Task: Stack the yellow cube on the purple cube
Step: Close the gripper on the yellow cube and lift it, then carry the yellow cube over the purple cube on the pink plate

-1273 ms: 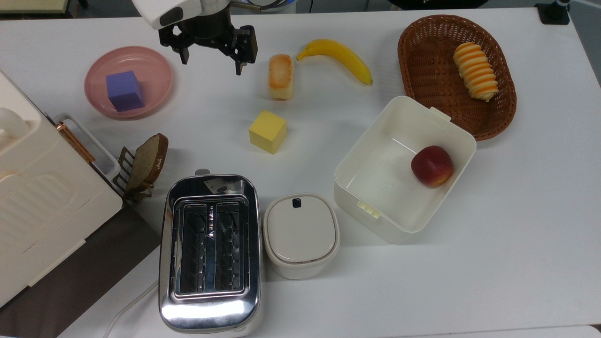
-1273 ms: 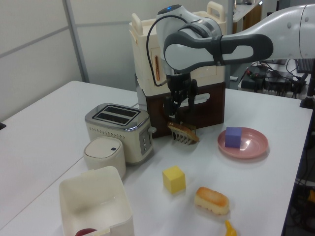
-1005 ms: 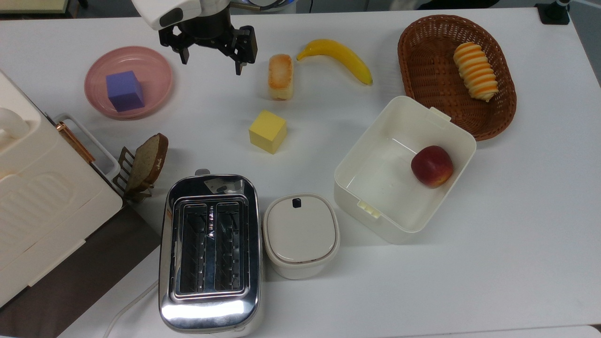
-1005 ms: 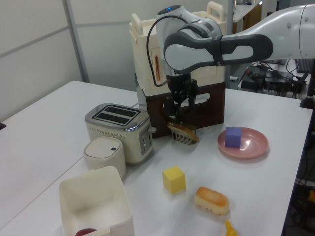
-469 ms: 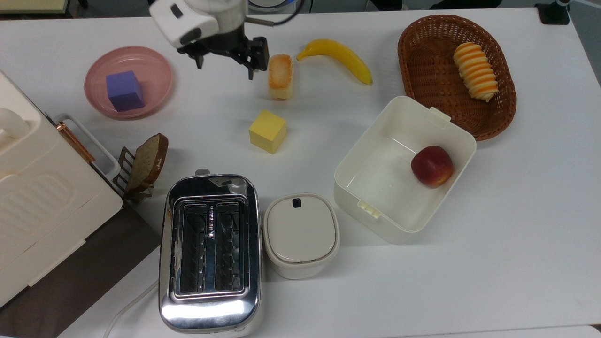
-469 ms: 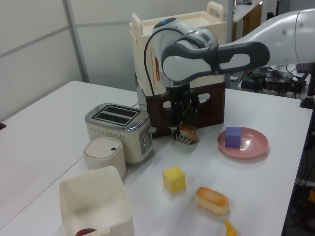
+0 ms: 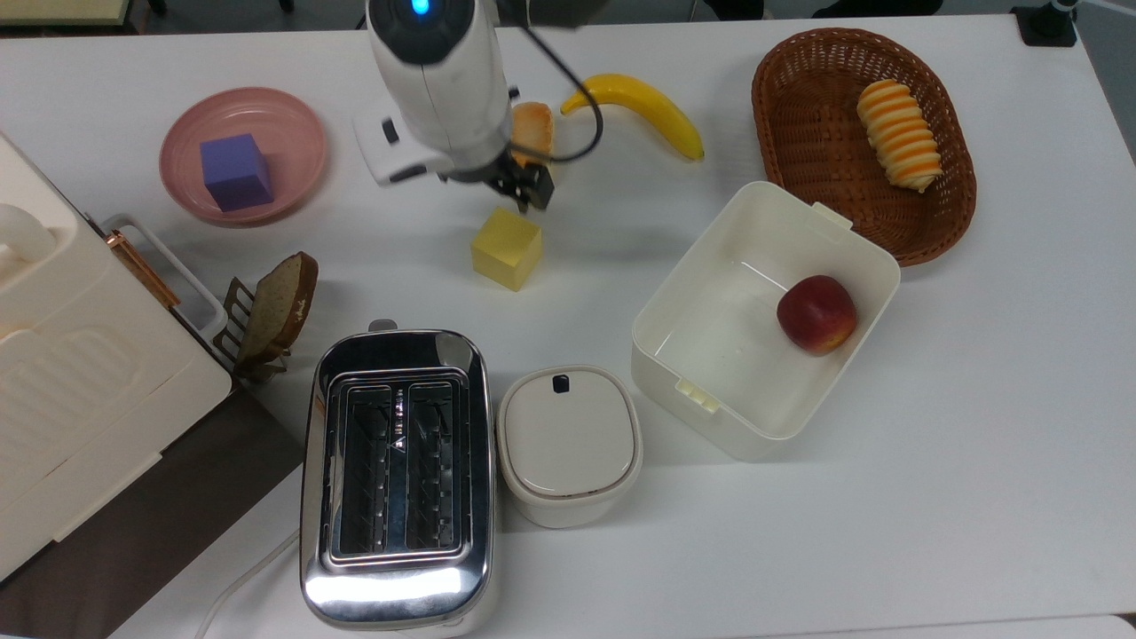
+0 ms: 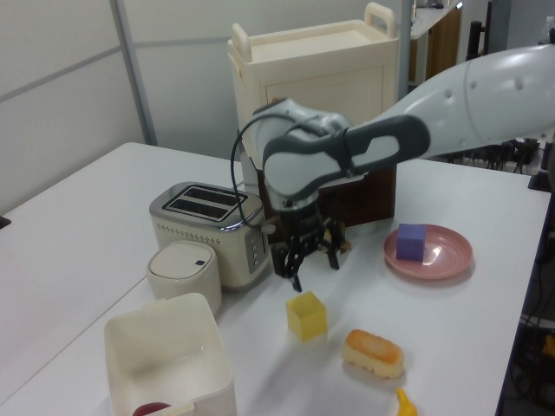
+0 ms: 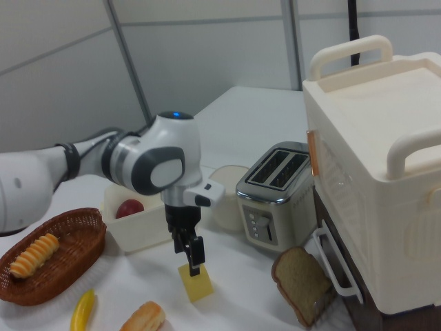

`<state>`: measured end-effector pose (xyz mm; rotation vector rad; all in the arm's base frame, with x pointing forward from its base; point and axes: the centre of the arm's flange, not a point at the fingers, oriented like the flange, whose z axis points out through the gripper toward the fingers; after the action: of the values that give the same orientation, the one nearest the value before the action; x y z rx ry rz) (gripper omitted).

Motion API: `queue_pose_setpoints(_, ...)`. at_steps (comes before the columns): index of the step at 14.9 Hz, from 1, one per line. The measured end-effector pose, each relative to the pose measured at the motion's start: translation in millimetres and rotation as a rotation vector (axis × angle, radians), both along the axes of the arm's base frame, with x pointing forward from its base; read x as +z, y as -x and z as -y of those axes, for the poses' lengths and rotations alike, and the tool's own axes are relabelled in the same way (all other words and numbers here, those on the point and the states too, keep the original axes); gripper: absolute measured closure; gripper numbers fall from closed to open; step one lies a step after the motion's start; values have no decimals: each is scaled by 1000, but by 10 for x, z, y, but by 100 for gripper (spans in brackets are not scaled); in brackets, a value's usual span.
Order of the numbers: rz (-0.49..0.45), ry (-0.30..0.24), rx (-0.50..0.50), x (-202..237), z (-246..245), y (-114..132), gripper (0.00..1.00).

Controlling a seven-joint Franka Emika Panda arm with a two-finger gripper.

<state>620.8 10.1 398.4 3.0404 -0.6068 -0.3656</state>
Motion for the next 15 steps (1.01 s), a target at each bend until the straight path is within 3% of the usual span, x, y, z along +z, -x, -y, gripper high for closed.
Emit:
queue_pose_setpoints(5, 29, 26, 9, -763, -409, -214, 0)
queue_pose_setpoints(8, 24, 37, 4, -923, -409, -236, 9)
queue_pose_setpoints(11, 26, 22, 43, -728, -200, -248, 41)
queue_pose_setpoints(15, -17, -40, 124, 213, 459, -54, 41)
